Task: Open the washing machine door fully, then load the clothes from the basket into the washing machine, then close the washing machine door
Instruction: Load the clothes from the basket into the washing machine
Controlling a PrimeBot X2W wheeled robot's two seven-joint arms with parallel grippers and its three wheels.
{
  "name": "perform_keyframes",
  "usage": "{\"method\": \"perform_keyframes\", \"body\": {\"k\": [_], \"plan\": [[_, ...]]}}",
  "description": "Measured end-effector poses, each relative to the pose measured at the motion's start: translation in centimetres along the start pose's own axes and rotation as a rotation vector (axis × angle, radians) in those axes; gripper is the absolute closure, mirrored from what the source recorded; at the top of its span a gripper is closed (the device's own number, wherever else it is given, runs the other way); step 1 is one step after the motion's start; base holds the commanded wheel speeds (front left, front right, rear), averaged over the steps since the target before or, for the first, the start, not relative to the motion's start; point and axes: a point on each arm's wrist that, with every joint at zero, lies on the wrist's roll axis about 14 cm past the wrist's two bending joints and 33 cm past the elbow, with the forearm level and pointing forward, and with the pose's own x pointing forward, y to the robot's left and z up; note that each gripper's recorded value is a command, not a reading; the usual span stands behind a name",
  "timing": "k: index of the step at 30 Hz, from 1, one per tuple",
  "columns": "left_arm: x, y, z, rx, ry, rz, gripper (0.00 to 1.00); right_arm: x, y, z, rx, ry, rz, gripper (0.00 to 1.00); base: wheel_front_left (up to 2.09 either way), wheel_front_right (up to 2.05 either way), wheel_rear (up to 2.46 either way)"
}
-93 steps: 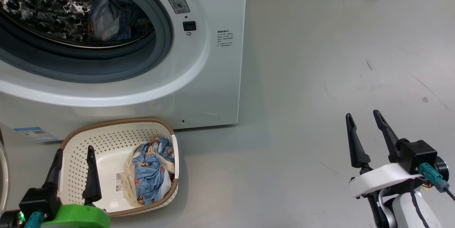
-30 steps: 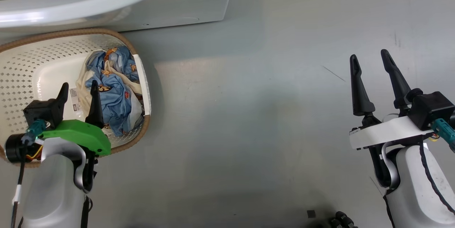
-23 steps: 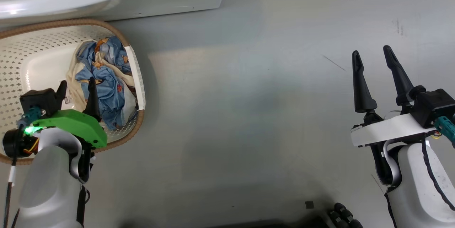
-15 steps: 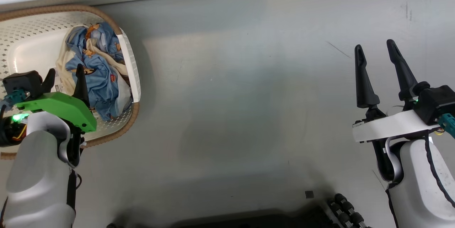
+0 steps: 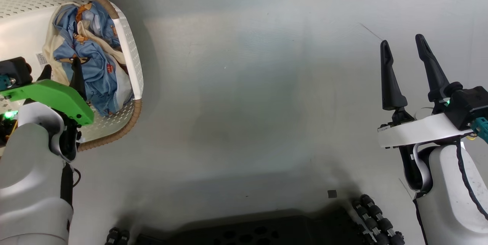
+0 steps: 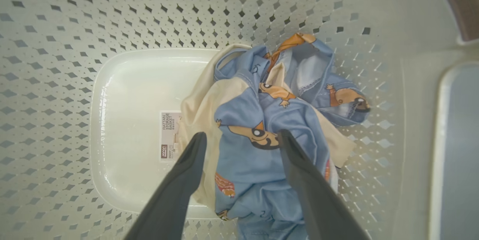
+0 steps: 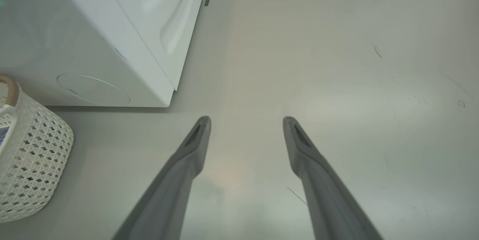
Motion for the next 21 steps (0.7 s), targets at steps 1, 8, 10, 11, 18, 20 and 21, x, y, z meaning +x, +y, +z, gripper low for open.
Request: {"method": "perform_keyframes", "body": {"k": [1,8,10,11,18,20,21], "plan": [[0.2,0.1,-0.1,-0.016,0.006,0.005,0.0,0.0,0.0,-0.2,0.001,0.004,-0.001,0.0,0.0,0.0,0.0],[0.8,0.3,-1.8,-0.053,0.077,0.017,0.0,0.1,-0.4,-0.6,0.002,0.012,-0.014,0.0,0.0,0.0,0.0],[0.9,0.3,-1.9,-0.059,0.081,0.018,0.0,0.1,-0.5,-0.6,0.002,0.014,-0.016,0.0,0.0,0.0,0.0],[1.0,0.2,-1.8,-0.072,0.081,0.018,0.0,0.1,-0.5,-0.7,0.003,0.015,-0.016,0.0,0.0,0.0,0.0],[1.8,-0.8,-1.5,-0.122,0.092,0.003,0.0,0.0,-0.6,-1.0,0.003,0.023,-0.021,0.0,0.0,0.0,0.0],[1.9,-1.2,-2.0,-0.132,0.108,-0.002,0.0,0.0,-0.7,-1.0,0.003,0.024,-0.022,0.0,0.0,0.0,0.0],[1.9,-1.4,-2.3,-0.135,0.122,-0.005,0.0,0.0,-0.7,-1.0,0.004,0.024,-0.023,0.0,0.0,0.0,0.0]]}}
